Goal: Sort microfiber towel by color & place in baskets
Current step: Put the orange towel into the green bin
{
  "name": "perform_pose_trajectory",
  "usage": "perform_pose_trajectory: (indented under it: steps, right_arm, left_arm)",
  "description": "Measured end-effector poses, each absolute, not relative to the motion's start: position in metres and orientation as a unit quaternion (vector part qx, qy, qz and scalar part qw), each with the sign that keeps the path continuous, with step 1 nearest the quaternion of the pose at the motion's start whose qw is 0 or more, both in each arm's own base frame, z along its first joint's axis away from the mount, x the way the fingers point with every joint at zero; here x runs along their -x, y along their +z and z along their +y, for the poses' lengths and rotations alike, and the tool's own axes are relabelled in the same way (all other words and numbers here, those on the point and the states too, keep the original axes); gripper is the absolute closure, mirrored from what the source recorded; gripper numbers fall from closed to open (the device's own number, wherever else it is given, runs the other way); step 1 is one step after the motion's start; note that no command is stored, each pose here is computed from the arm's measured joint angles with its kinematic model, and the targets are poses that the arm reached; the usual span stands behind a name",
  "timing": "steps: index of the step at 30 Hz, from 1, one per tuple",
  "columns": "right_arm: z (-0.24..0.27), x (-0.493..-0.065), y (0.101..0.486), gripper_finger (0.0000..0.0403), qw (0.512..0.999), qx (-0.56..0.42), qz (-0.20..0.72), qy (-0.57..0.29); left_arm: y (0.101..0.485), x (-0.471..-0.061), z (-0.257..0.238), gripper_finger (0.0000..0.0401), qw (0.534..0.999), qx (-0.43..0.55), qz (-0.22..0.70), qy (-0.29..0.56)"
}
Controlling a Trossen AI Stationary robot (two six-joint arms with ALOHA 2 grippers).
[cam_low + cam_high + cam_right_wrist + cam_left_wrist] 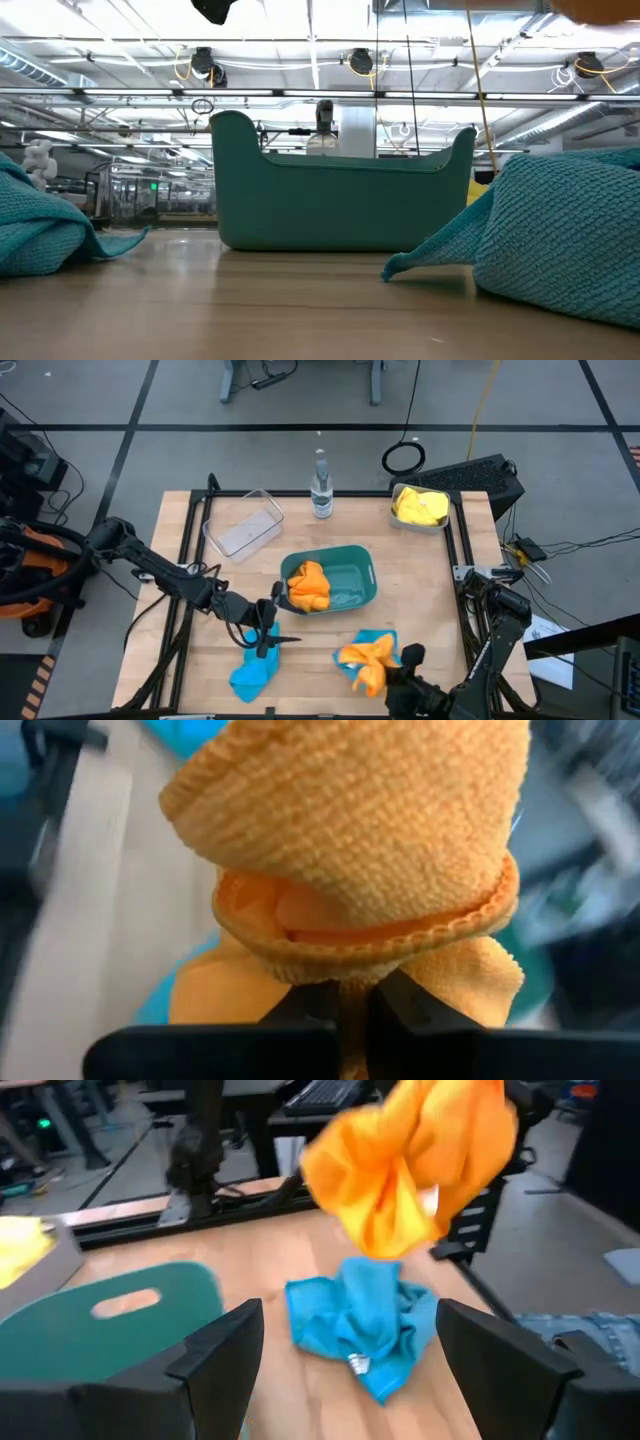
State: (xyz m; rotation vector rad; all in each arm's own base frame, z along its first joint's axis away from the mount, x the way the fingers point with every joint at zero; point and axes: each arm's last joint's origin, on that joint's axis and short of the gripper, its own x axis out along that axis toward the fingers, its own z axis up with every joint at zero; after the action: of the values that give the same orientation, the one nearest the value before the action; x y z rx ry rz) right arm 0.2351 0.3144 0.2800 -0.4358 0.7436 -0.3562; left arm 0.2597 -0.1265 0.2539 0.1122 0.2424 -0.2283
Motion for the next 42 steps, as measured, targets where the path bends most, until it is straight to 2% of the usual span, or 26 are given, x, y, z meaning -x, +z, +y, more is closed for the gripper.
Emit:
perform_pose_trajectory:
  steps: [4, 14, 18, 21, 28, 30, 34, 36, 42]
  right_arm:
    - [0.31, -0.249, 0.29, 0.0399, 0.889, 0.289, 0.307, -0.178]
    - [0.271, -0.296, 0.339, 0.0399, 0.839, 0.391, 0.341, -0.162]
    - [0.252, -0.303, 0.362, 0.0399, 0.843, 0.381, 0.339, -0.172]
    - [0.235, -0.299, 0.37, 0.0399, 0.853, 0.333, 0.361, -0.177]
    - [0.235, -0.301, 0.352, 0.0399, 0.89, 0.233, 0.325, -0.22]
    - [0.239, -0.308, 0.34, 0.0399, 0.892, 0.244, 0.312, -0.217]
    - [0.243, -0.316, 0.32, 0.0398, 0.859, 0.348, 0.347, -0.143]
    - [0.237, -0.314, 0.329, 0.0398, 0.857, 0.351, 0.356, -0.122]
    - [0.195, -0.285, 0.393, 0.0398, 0.893, 0.288, 0.329, -0.105]
  left_arm:
    - [0.25, -0.269, -0.133, 0.01, 0.985, -0.065, 0.086, -0.134]
    - [0.247, -0.28, -0.138, 0.01, 0.987, -0.082, 0.035, -0.136]
    - [0.247, -0.28, -0.137, 0.01, 0.989, -0.085, 0.035, -0.118]
    - [0.248, -0.278, -0.14, 0.01, 0.99, -0.085, 0.033, -0.107]
    - [0.247, -0.275, -0.146, 0.0097, 0.99, -0.086, 0.034, -0.106]
    - [0.248, -0.275, -0.147, 0.0092, 0.992, -0.076, 0.031, -0.099]
    - [0.248, -0.275, -0.145, 0.0075, 0.995, -0.055, 0.033, -0.07]
    - [0.248, -0.275, -0.144, 0.0066, 0.996, -0.05, 0.033, -0.059]
    - [0.248, -0.275, -0.144, 0.0054, 0.997, -0.05, 0.034, -0.056]
